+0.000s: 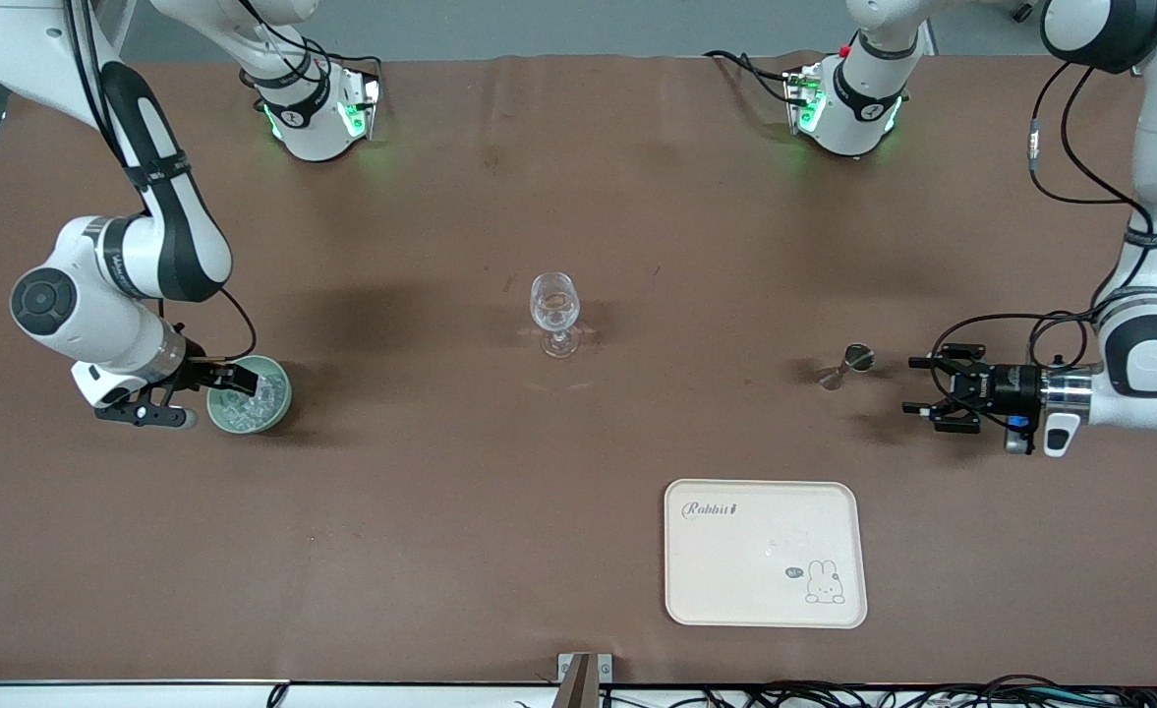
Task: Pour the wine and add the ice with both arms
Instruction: 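Grasp ice with the right gripper while the left gripper grasps the jigger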
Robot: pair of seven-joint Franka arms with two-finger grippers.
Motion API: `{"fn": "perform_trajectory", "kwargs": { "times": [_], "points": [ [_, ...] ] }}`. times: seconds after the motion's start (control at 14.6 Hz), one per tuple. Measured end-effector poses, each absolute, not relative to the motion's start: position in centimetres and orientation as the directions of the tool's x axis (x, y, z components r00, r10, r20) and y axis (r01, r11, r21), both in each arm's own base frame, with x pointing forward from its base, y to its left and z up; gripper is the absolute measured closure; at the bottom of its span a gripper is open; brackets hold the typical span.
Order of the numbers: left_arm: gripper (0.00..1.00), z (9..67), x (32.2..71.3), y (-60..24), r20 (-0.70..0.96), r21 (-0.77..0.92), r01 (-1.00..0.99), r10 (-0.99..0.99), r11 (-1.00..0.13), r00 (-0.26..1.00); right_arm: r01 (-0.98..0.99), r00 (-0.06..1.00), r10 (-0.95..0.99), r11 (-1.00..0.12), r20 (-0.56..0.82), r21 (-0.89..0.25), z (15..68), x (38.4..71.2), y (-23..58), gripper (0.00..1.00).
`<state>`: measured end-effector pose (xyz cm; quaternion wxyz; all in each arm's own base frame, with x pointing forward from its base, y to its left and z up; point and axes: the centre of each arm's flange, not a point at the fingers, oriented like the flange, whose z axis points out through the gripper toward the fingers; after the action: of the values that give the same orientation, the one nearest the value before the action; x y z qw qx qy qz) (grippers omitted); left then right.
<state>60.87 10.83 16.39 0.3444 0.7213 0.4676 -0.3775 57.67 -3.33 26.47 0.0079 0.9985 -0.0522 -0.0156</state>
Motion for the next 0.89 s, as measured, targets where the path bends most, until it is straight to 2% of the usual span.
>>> {"fn": "perform_trajectory", "kwargs": {
  "times": [0.07, 0.21, 0.27, 0.34, 0.69, 0.82, 0.89],
  "points": [
    [0.12, 15.6, 60.7, 10.3, -0.880, 0.131, 0.942, 0.401, -0.308, 0.254, -0.103, 0.994, -0.104, -0.994, -0.036, 0.018, 26.2, 57.6, -3.3, 0.07],
    [0.14, 14.4, 60.4, 9.3, -0.899, 0.107, 0.951, 0.381, -0.291, 0.218, -0.102, 0.994, -0.103, -0.995, -0.045, 0.018, 25.7, 57.4, -3.2, 0.17],
    [0.15, 13.8, 60.2, 9.0, -0.906, 0.098, 0.954, 0.371, -0.285, 0.204, -0.102, 0.994, -0.102, -0.995, -0.048, 0.018, 25.5, 57.2, -3.2, 0.17],
    [0.20, 13.2, 59.9, 8.6, -0.912, 0.090, 0.956, 0.362, -0.279, 0.191, -0.101, 0.994, -0.102, -0.995, -0.048, 0.018, 25.2, 57.0, -3.2, 0.23],
    [0.25, 11.4, 59.0, 7.2, -0.928, 0.061, 0.957, 0.336, -0.284, 0.159, -0.094, 0.994, -0.094, -0.995, -0.058, 0.016, 24.0, 56.2, -2.7, 0.29],
    [0.29, 11.2, 58.9, 6.6, -0.931, 0.058, 0.955, 0.330, -0.292, 0.158, -0.088, 0.994, -0.089, -0.996, -0.062, 0.016, 23.7, 56.0, -2.4, 0.32],
    [0.33, 11.2, 58.8, 6.1, -0.932, 0.057, 0.953, 0.327, -0.298, 0.157, -0.086, 0.994, -0.087, -0.996, -0.065, 0.016, 23.6, 56.0, -2.3, 0.34]
  ]
}}
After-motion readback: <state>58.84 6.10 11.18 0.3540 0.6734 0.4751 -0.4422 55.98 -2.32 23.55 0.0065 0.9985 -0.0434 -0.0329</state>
